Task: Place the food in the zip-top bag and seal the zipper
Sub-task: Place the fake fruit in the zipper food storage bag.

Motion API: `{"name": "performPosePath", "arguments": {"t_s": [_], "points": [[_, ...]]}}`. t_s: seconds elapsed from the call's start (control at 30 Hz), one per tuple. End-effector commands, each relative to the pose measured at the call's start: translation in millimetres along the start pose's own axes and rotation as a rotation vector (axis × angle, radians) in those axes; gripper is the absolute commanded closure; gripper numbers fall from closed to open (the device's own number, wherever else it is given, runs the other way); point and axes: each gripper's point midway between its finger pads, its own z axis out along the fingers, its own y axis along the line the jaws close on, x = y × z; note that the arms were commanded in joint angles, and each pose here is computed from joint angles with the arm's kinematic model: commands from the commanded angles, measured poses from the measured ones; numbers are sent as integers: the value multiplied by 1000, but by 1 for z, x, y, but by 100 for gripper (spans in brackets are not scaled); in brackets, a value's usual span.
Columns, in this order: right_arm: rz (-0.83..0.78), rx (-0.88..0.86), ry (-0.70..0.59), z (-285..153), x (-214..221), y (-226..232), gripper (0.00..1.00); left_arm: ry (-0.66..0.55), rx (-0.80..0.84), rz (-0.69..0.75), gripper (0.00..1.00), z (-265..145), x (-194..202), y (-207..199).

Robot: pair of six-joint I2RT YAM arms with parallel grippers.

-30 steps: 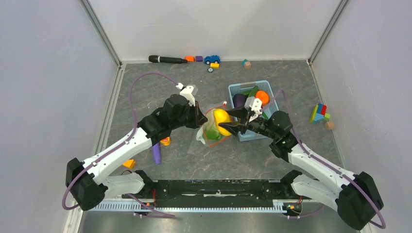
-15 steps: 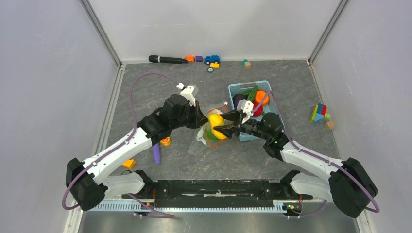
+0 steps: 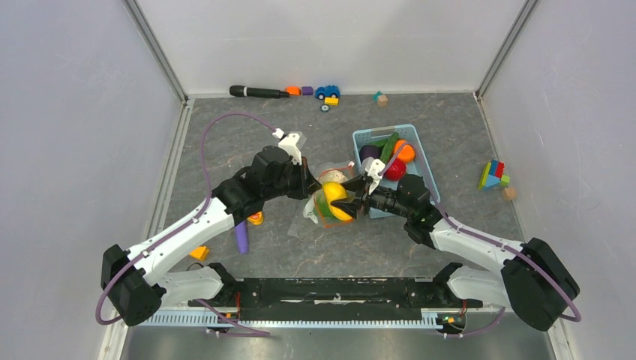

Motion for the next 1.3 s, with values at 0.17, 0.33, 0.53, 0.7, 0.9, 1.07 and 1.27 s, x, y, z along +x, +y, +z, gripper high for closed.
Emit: {"name": "performPosePath", "arguments": {"t_s": [0.17, 0.33, 0.53, 0.7, 0.9, 1.07, 1.27], "points": [[-77, -122, 114, 17, 7, 14, 73, -49, 92, -11, 98, -6, -12, -20], [-87, -135, 149, 25, 7, 15, 61, -47, 120, -4, 98, -8, -12, -25], [-70, -101, 172, 30, 5, 9, 33, -59, 124, -6, 98, -10, -15, -26], [-61, -77, 158, 27, -4, 8, 5, -57, 119, -6, 98, -9, -14, -25], [-68, -23, 141, 22, -18, 2, 2, -59, 112, -9, 98, -8, -14, -24], [-84, 104, 145, 13, -28, -17, 2, -61, 95, -10, 98, -9, -14, -20], [-61, 402, 122, -14, -50, -59, 2, -70, 86, -12, 98, -9, -15, -18]]}}
